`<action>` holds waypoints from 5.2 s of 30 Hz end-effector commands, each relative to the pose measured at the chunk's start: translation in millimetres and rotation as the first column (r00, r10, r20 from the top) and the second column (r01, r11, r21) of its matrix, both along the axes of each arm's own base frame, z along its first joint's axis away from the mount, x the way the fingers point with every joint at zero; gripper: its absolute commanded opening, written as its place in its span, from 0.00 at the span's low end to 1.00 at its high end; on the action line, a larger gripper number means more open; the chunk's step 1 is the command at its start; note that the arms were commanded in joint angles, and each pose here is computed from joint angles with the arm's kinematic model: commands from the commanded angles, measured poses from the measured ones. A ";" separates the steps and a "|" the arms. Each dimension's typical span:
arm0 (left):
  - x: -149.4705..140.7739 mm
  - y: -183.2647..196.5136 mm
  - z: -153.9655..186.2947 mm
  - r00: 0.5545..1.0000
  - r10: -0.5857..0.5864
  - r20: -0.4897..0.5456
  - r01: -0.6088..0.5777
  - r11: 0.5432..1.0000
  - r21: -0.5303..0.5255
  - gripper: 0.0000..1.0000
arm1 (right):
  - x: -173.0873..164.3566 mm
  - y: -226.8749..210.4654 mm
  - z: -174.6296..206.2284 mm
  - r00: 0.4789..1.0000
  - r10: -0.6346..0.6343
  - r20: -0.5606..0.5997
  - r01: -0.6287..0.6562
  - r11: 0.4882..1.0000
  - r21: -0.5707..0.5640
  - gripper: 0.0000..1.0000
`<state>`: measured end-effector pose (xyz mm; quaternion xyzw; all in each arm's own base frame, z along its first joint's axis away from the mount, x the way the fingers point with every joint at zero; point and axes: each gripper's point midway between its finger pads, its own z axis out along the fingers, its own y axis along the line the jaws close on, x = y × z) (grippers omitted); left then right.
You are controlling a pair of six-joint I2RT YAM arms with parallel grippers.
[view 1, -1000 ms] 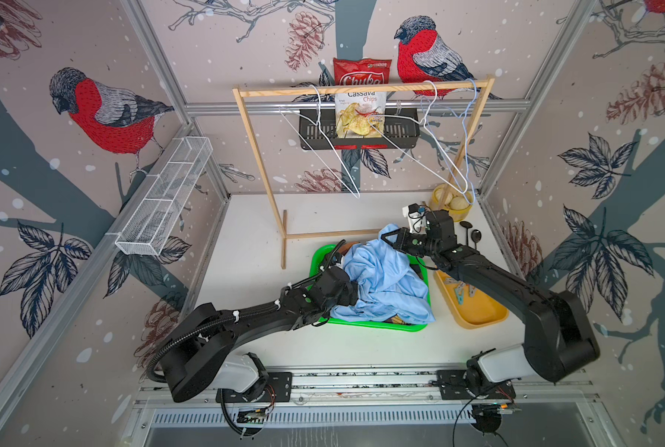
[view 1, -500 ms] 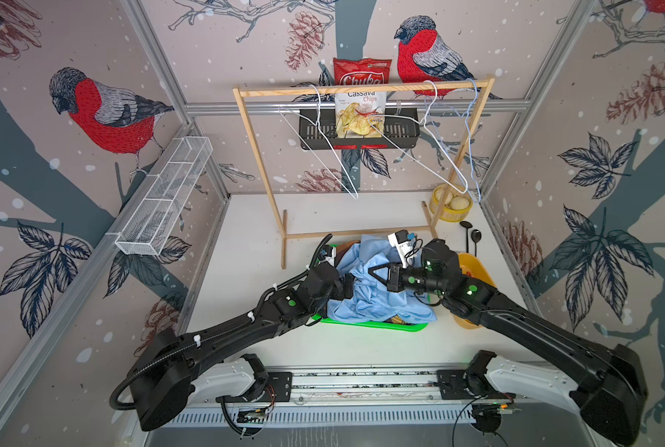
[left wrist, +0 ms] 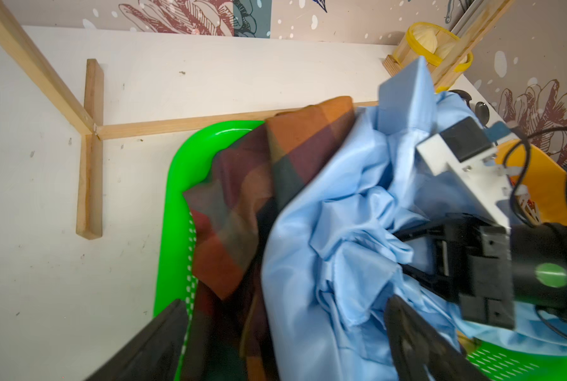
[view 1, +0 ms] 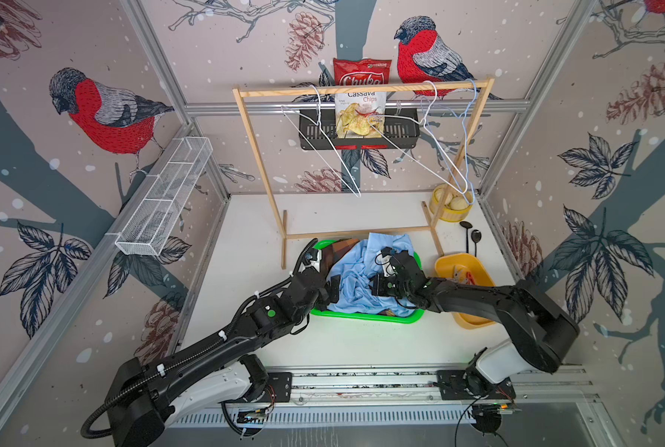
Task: Remove the clothespins securing long-sleeve shirts to the hanger
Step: Adjust the long-sleeve shirt at the bin.
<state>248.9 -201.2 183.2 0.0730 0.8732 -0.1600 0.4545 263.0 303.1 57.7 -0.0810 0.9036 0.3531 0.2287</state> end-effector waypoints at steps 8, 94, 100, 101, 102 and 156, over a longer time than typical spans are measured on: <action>38.4 -64.8 -7.6 0.997 -0.077 0.001 0.077 0.997 -0.019 0.92 | -23.8 -34.5 -52.5 0.996 -0.030 -0.081 0.013 0.980 -0.197 0.43; 170.5 -74.2 -7.6 0.957 -0.245 -0.155 0.203 0.948 -0.246 0.95 | -2.7 -61.7 -43.0 0.993 -0.024 -0.116 0.004 0.986 -0.165 0.98; 142.4 -80.6 -39.2 0.943 -0.247 -0.222 0.200 0.956 -0.213 0.76 | -0.6 -63.0 -44.1 0.992 -0.026 -0.122 0.003 0.983 -0.186 0.99; 136.1 -81.9 -44.5 0.940 -0.246 -0.237 0.199 0.958 -0.208 0.72 | -0.6 -62.5 -43.7 0.992 -0.023 -0.122 0.000 0.983 -0.185 0.98; 129.9 -84.2 -49.7 0.937 -0.246 -0.250 0.198 0.959 -0.201 0.68 | -1.6 -62.7 -44.1 0.992 -0.022 -0.126 -0.002 0.982 -0.188 0.99; 59.2 -45.7 -196.3 0.877 0.131 -0.462 -0.169 0.985 -0.043 0.38 | 92.4 -47.3 42.2 0.997 -0.075 -0.009 0.073 0.987 -0.140 0.61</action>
